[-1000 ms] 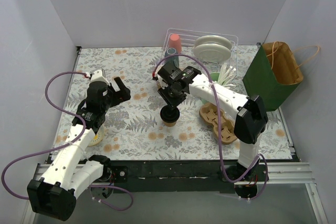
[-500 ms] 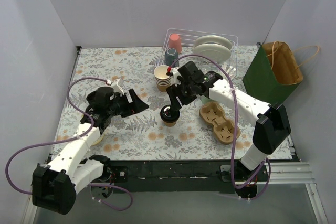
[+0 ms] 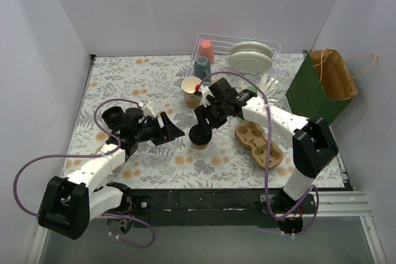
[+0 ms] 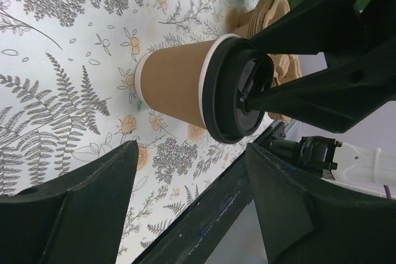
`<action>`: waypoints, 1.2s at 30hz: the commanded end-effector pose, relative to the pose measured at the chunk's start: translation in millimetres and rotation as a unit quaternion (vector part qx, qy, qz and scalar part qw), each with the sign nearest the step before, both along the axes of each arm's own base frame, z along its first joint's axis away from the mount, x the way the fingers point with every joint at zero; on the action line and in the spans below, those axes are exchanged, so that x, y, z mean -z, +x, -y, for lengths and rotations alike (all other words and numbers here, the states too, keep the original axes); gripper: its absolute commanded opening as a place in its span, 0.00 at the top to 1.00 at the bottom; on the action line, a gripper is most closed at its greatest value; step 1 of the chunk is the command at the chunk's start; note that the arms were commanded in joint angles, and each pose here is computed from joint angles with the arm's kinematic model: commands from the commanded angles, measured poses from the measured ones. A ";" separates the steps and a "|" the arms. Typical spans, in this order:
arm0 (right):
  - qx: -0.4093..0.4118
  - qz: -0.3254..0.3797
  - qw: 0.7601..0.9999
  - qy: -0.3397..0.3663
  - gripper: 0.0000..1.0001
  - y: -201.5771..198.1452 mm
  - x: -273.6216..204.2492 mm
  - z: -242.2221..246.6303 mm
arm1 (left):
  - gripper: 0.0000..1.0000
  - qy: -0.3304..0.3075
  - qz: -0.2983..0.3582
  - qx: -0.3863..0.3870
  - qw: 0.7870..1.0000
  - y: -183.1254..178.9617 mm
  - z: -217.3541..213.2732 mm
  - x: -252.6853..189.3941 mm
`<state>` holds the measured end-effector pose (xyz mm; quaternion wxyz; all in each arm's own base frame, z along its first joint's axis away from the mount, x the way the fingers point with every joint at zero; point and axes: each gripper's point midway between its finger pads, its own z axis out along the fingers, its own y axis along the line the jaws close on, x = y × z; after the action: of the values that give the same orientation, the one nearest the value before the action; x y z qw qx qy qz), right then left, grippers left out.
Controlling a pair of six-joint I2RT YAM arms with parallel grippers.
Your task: Pack the takeout coffee
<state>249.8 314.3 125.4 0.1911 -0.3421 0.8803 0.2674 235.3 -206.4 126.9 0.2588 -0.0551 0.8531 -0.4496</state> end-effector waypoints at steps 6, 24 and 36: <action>0.003 -0.019 1.000 -0.004 0.45 -8.5 34.2 8.7 | 0.36 -0.023 0.002 0.031 0.999 -5.5 27.4 8.6; 0.010 -0.032 0.999 0.007 0.52 -11.5 47.7 15.5 | 0.32 0.017 0.041 -0.025 0.999 17.7 20.2 3.6; 0.019 -0.058 0.997 0.049 0.53 -20.9 48.0 5.3 | 0.34 0.005 0.035 0.012 0.999 16.4 34.3 22.5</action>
<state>250.9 325.9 114.6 0.2175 -0.3043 0.8563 0.3561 248.3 -233.6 100.1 0.2707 -0.0503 0.8538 -0.4418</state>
